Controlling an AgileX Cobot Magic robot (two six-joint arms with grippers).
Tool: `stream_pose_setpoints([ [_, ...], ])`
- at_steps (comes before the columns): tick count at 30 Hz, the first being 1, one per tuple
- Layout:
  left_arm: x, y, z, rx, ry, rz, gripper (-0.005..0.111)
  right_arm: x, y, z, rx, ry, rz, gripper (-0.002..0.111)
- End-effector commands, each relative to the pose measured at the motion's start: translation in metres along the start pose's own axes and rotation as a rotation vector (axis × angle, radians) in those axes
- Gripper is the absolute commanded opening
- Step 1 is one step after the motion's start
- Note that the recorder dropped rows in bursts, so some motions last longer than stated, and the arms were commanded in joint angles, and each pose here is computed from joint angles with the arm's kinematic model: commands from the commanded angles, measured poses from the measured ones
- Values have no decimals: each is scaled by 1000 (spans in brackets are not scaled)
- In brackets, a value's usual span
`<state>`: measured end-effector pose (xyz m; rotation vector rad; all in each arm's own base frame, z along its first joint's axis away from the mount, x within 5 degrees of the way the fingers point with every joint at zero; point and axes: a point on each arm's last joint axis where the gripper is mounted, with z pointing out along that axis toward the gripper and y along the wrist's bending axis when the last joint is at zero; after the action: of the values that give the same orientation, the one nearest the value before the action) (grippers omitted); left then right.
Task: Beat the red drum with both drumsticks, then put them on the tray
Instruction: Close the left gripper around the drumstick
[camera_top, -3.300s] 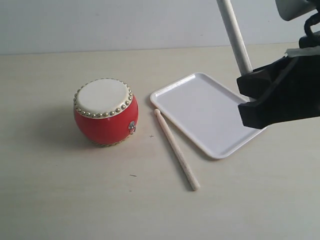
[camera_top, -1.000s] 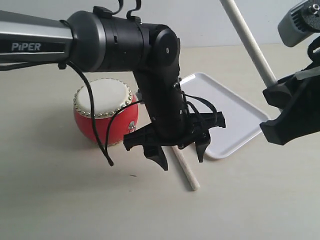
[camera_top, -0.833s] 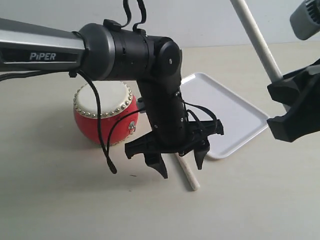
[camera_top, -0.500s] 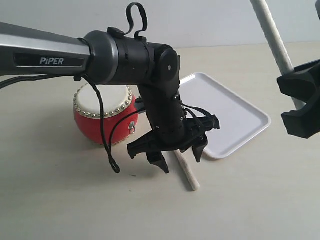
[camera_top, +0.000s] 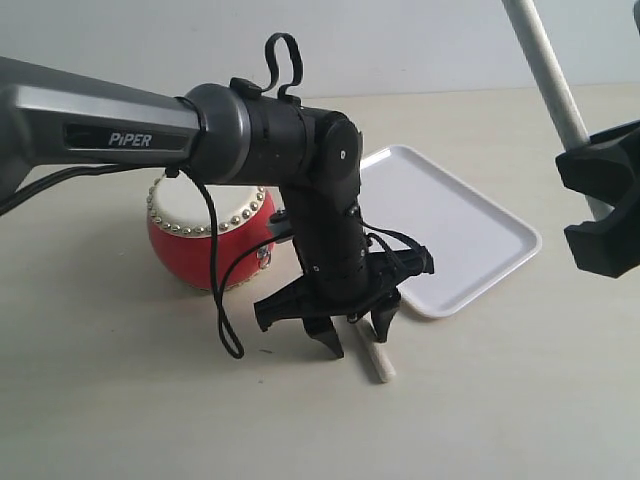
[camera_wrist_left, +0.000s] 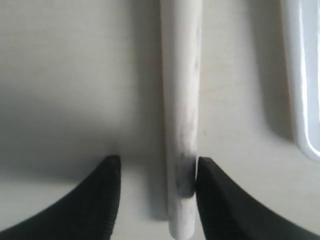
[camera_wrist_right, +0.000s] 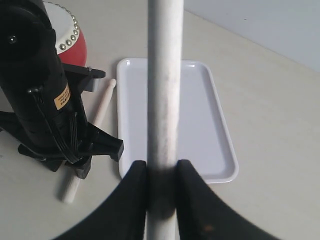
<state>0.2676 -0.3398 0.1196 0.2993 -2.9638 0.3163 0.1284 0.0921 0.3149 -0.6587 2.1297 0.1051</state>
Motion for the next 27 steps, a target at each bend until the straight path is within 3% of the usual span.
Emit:
stream_pose_setpoints([
  [1, -2, 2, 3, -12, 11, -7, 49, 1, 0, -1, 4, -4, -8, 0],
  [9, -3, -4, -4, 9, 3, 166, 50, 1, -1, -1, 7, 4, -8, 0],
  [14, -1, -5, -4, 15, 18, 156, 50, 1, -1, -1, 7, 4, -8, 0],
  [20, -7, 2, -4, -60, -35, 75, 50, 1, -1, -1, 7, 4, -8, 0],
  [27, -12, -6, -5, 21, -101, 5, 50, 1, -1, -1, 6, 2, -8, 0],
])
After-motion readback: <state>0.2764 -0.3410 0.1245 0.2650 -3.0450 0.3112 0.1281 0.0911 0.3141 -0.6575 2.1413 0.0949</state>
